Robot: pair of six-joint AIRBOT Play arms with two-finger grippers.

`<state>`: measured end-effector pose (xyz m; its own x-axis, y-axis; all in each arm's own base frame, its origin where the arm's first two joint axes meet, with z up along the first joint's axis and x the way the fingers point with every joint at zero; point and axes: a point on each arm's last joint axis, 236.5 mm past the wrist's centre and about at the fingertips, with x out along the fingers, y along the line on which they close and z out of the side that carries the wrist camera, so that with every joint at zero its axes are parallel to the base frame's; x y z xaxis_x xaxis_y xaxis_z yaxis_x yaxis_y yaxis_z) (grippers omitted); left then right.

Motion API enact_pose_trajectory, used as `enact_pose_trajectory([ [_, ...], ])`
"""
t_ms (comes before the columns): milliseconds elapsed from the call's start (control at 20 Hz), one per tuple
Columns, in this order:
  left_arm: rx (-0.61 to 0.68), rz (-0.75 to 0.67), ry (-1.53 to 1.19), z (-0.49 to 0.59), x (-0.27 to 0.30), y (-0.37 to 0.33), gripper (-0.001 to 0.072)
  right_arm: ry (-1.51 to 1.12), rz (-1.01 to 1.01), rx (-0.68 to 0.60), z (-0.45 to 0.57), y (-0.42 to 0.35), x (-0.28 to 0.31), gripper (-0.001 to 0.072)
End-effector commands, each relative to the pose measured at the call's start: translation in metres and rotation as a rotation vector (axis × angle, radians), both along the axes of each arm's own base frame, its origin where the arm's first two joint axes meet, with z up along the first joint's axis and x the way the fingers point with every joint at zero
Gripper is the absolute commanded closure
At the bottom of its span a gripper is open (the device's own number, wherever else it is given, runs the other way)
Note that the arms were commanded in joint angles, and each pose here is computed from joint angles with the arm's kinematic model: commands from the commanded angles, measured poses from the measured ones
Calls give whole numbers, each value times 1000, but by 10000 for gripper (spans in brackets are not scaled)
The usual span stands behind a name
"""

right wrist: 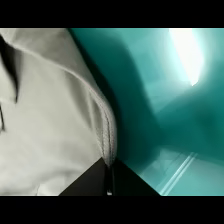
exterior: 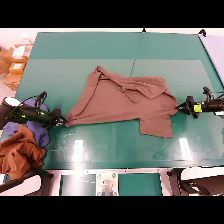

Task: Fold the shirts.

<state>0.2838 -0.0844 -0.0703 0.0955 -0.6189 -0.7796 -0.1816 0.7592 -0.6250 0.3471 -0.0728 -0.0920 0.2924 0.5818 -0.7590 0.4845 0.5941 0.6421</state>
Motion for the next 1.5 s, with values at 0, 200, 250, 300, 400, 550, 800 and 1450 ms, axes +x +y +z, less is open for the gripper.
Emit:
enact_pose_trajectory([
  [0, -67, -16, 57, 11, -14, -6, 187, 42, -3, 40, -4, 22, -29, 692],
  [200, -45, 63, 108, 7, -23, 32, 188, 44, -1, 42, -2, 26, -34, 692],
  [250, -19, 105, 112, -2, -24, 44, 187, 45, -1, 43, -1, 27, -35, 693],
  [300, -13, 158, 109, -11, -22, 49, 187, 47, -1, 45, -2, 28, -36, 692],
  [400, -24, 239, 76, -26, -15, 47, 188, 51, -2, 50, -3, 30, -37, 692],
  [550, -88, 330, 57, -41, -11, 35, 188, 46, -10, 40, -4, 27, -35, 693],
  [800, -194, 330, 15, -46, 6, -6, 228, 37, -23, 29, -6, 24, -32, 693],
  [1450, -431, 84, -366, 140, 94, -39, 687, -457, -51, 93, 170, 31, 44, 693],
])
